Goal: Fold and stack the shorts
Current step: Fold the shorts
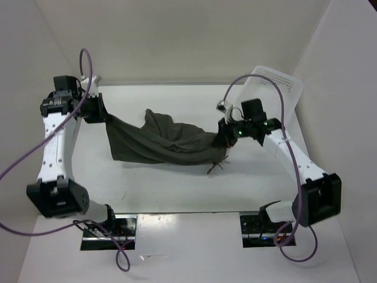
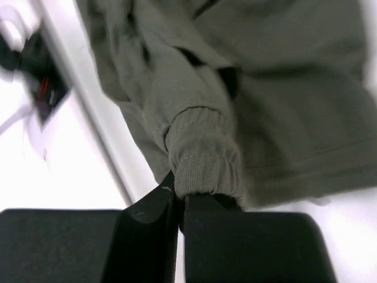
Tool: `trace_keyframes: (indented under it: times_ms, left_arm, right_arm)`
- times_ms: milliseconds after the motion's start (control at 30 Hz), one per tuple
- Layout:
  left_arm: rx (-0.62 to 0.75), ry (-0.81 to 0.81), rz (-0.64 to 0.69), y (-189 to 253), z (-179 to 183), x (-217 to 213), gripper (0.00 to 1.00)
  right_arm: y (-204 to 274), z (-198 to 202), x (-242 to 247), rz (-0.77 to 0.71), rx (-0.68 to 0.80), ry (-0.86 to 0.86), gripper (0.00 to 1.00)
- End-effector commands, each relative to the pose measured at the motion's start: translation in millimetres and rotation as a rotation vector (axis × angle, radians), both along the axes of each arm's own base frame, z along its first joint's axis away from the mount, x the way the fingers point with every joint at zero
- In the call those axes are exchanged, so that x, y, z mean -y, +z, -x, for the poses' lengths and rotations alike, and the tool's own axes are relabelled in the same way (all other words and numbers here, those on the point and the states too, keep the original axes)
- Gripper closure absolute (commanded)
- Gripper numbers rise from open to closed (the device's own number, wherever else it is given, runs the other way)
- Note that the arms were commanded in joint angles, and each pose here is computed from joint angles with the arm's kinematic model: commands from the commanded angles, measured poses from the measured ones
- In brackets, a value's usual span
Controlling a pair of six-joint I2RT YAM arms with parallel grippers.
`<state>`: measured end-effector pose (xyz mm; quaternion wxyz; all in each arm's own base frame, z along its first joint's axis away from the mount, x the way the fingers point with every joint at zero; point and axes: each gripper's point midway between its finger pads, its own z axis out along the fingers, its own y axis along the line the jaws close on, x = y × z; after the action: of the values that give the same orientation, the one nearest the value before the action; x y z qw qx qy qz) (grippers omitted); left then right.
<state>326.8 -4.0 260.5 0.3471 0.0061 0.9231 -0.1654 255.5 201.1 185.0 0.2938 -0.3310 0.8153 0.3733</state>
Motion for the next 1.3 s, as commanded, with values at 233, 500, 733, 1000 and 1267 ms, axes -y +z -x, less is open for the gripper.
trace_keyframes:
  times_ms: [233,500,733,1000,1267]
  left_arm:
    - [0.775,0.092,-0.226,244.4,-127.3,-50.9,1.0]
    - [0.714,0.099,-0.219,224.2,-81.1,-41.3,1.0]
    - [0.323,0.113,-0.167,65.5,-25.7,-34.1,1.0]
    - [0.022,0.049,-0.076,-26.6,57.2,-1.2,1.0]
    - [-0.084,-0.006,0.003,-46.9,80.0,17.8,1.0]
  right_arm:
    - [297.1,-244.1,-29.8,-0.203,0.788,-0.366,1.0]
    - [263.5,-215.4,-39.0,-0.12,0.758,-0.196,1.0]
    - [100.1,-150.5,-46.3,0.168,0.573,0.084,1.0]
    - [-50.6,1.0,-40.7,0.364,0.299,0.429,1.0]
    - [-63.5,17.7,-22.1,0.416,0.264,0.437,1.0]
